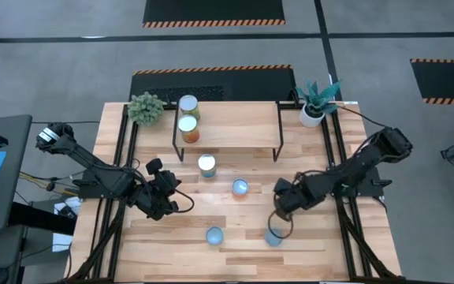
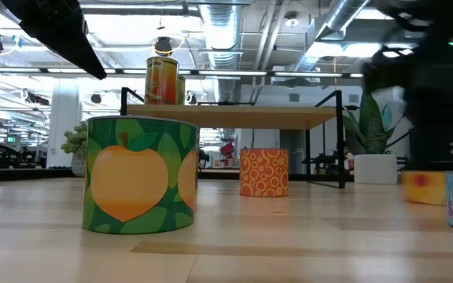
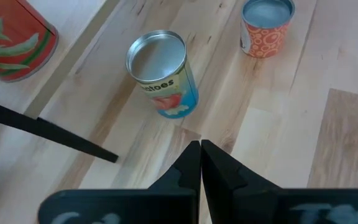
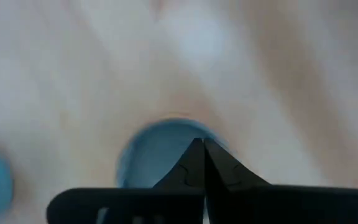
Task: Pick and place cans onto a shelf
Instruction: Prepare the canned goods on the table
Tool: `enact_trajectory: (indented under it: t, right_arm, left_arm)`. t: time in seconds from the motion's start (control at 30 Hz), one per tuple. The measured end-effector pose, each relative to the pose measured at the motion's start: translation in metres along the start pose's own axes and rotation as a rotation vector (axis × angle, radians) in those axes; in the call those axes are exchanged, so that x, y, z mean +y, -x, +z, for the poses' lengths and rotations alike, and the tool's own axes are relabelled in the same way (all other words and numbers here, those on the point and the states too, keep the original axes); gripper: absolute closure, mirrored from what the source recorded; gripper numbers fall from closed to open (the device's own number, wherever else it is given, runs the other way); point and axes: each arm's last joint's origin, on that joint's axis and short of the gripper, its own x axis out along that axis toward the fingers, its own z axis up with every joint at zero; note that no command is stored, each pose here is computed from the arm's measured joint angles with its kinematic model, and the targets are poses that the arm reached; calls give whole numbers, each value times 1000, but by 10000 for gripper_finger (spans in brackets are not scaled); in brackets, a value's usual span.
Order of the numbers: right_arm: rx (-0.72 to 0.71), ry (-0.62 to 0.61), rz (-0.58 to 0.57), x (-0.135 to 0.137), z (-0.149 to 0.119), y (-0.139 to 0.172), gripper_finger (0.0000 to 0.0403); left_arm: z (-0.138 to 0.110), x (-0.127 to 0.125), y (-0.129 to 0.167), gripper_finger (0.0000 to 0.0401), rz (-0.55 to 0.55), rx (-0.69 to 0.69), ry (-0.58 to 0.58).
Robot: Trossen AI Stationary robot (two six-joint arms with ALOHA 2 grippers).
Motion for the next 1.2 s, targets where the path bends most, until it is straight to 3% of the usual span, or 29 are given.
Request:
enact_trajectory:
  t: [0.13, 0.23, 0.4, 0.57, 0.77, 0.93, 1.1, 1.2]
  right_arm:
    - [-189, -9, -43, 0, 30, 19, 390]
    - [-167, 54, 20, 7, 38, 33, 392]
    - [20, 114, 280, 34, 17, 51, 391]
    - [71, 82, 302, 58, -16, 52, 393]
    - [125, 118, 407, 100, -55, 37, 393]
    - [133, 128, 467, 123, -67, 17, 397]
    - [93, 127, 354, 116, -47, -9, 394]
    - [6, 106, 362, 112, -24, -10, 392]
  left_arm:
    - [0, 0, 0, 401, 2, -7, 4]
    - [0, -1, 0, 401, -4, -4, 30]
    - [-1, -2, 1, 401, -26, 14, 40]
    - [-1, -2, 0, 401, -24, 16, 37]
    - [-1, -1, 0, 401, -22, 17, 31]
    - [-1, -1, 0, 401, -20, 18, 28]
    - [0, -1, 0, 401, -5, 0, 20]
    - [0, -1, 0, 401, 0, -8, 22]
